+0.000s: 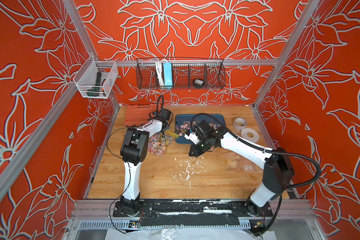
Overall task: Pour candies out of the ziploc bag
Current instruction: Move the ziploc bag to the center of the board.
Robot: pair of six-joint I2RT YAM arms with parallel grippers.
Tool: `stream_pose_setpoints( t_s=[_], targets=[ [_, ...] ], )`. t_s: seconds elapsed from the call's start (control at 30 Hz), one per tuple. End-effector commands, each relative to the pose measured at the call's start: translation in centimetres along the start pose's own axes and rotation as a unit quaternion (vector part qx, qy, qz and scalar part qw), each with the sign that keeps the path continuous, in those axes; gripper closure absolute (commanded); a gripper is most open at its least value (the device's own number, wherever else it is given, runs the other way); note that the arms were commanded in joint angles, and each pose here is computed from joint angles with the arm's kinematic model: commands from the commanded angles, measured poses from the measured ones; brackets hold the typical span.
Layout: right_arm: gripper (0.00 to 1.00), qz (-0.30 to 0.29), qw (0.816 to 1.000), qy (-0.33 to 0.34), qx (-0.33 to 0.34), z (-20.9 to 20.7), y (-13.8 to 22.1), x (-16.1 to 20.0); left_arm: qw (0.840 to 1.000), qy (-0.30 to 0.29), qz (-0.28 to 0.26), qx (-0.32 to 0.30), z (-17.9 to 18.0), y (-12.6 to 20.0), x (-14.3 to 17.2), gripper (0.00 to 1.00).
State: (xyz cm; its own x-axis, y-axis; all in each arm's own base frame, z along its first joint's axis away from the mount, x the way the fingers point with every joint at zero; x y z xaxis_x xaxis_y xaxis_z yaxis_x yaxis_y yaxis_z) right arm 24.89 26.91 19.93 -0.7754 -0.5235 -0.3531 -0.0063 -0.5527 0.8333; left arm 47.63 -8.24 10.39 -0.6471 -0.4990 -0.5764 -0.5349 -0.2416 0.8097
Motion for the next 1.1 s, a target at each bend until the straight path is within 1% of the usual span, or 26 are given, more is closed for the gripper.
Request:
stream_pose_setpoints(
  t_s=[0.0, 0.2, 0.47, 0.63, 0.77, 0.97, 1.07],
  targets=[
    [0.88, 0.020, 1.000, 0.000, 0.005, -0.2, -0.5, 0.5, 0.999, -0.011, 0.031, 0.006, 0.3, -1.3, 1.4, 0.36],
    [0.88, 0.017, 1.000, 0.001, 0.005, -0.1, -0.3, 0.5, 0.998, -0.017, 0.057, 0.012, 1.5, -1.1, 3.4, 0.36],
    [0.88, 0.007, 1.000, -0.003, -0.001, 0.3, 0.4, 0.1, 0.996, -0.045, 0.081, 0.021, 4.2, 1.6, 6.3, 0.36],
    [0.88, 0.001, 1.000, -0.004, -0.001, 0.6, 0.9, 0.1, 0.992, -0.083, 0.087, 0.034, 4.5, 3.8, 9.1, 0.36],
    [0.88, -0.004, 1.000, -0.006, 0.002, 0.7, 1.3, 0.3, 0.987, -0.117, 0.095, 0.047, 4.3, 5.5, 12.1, 0.36],
    [0.88, -0.012, 1.000, -0.013, 0.017, 0.7, 2.2, 0.6, 0.981, -0.131, 0.115, 0.086, 4.3, 7.8, 16.3, 0.36],
    [0.88, -0.016, 0.999, -0.018, 0.037, 0.5, 2.8, 0.9, 0.975, -0.141, 0.129, 0.115, 3.5, 9.1, 18.1, 0.36]
  ],
)
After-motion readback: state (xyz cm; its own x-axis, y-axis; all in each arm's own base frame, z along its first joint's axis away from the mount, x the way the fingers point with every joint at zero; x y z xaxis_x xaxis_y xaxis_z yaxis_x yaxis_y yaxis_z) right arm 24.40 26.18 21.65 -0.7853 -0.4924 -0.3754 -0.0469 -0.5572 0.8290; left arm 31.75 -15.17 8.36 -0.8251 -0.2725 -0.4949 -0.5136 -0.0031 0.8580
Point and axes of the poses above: each gripper's point midway between its finger pads, its own y axis back along the fingers, its own z axis along the line the jaws close on, x = y × z, the point moved 7 cm from there along y, back along the fingers, and after that the axes turned 4 degrees about y, right-handed, at the moved point
